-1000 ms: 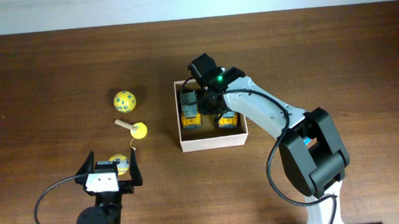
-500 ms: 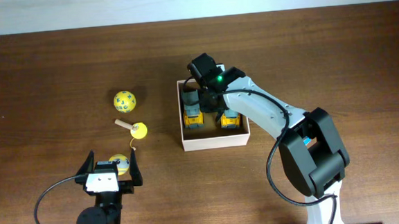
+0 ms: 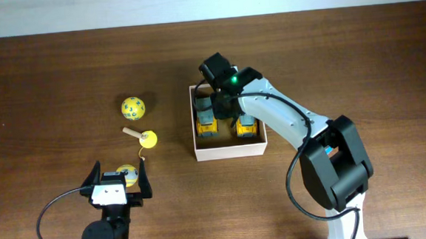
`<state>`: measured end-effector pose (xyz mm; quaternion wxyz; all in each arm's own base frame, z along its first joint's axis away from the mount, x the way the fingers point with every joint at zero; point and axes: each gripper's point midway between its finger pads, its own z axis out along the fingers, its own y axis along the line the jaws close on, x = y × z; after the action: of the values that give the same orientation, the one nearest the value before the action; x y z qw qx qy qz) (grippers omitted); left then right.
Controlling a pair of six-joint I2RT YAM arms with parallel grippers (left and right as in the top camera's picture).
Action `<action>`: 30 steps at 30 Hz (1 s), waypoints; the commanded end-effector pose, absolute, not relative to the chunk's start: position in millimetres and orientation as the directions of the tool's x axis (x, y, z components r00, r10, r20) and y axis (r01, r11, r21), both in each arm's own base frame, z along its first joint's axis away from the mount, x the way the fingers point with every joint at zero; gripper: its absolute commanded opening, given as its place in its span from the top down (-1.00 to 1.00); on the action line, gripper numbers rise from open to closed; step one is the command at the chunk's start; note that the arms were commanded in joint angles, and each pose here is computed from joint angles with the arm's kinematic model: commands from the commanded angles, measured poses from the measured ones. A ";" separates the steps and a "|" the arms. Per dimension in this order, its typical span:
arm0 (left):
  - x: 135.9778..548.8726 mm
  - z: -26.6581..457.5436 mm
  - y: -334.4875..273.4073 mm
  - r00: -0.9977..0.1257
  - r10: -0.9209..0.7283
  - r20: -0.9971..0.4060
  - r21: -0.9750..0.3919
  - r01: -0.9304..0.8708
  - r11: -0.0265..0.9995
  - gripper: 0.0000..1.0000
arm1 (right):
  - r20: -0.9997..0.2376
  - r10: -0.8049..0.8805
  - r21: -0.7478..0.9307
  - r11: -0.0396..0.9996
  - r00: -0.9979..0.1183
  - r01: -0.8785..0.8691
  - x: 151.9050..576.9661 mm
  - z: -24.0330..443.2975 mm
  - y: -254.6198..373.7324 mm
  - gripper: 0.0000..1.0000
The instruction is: Pack container
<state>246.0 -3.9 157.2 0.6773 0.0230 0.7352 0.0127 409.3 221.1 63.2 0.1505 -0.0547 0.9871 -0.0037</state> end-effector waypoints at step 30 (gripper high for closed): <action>246.1 155.1 -3.7 -0.084 0.066 -0.994 0.065 0.020 0.998 -0.98 | -0.008 -0.076 -0.069 0.995 -0.997 -0.075 324.0 73.4 213.5 0.92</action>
<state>246.0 -3.9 157.2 0.6773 0.0230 0.7352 0.0127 328.3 211.8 68.0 -0.0036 -0.0479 0.9982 -0.0366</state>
